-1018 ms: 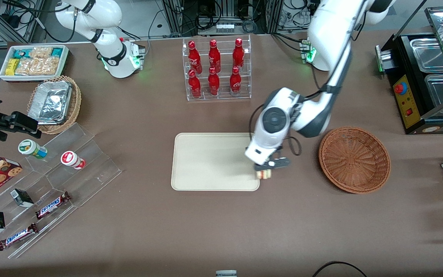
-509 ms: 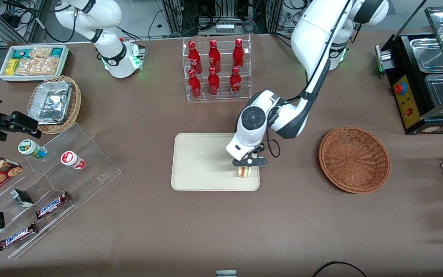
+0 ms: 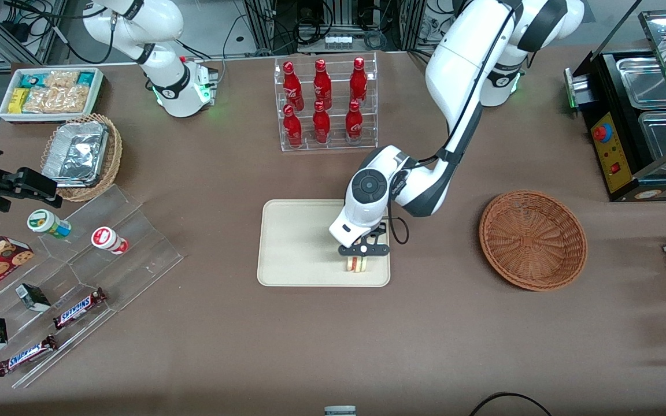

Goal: Place sandwich from basket to tray
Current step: 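Carry the held sandwich with the left gripper over the cream tray, then lower the sandwich onto the tray and open the left gripper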

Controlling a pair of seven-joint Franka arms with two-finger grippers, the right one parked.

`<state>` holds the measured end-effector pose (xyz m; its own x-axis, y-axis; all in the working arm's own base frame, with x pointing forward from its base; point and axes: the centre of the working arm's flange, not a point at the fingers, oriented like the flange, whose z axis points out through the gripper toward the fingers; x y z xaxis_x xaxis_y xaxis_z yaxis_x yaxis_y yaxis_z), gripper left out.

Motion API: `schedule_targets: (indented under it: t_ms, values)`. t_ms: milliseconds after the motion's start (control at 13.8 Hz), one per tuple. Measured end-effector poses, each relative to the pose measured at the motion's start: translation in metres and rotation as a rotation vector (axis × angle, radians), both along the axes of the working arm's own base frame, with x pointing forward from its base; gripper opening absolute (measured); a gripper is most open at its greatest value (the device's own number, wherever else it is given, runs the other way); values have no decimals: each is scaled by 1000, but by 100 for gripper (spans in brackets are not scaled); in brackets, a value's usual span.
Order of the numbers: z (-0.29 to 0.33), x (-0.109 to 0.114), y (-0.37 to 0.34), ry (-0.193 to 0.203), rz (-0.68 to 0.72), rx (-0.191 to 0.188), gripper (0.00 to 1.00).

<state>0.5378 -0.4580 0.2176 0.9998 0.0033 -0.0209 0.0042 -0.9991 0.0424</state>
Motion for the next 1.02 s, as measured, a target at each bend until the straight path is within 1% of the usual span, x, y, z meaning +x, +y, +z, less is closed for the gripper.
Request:
schedule_targets:
  t_ms: [73, 145, 291, 436, 509, 655, 800, 945, 1018]
  values:
    - [0, 0, 0, 0, 0, 0, 26]
    - [0, 0, 0, -1, 0, -1, 32]
    - [0, 0, 0, 0, 0, -1, 49]
    - [1, 1, -1, -2, 1, -4, 69]
    - [6, 3, -2, -6, 2, -7, 80]
    - [26, 10, 0, -2, 10, 1, 99]
    - [69, 24, 16, 2, 37, 16, 100]
    - [128, 34, 44, 5, 74, 27, 100]
    - [159, 40, 62, 0, 99, 29, 100]
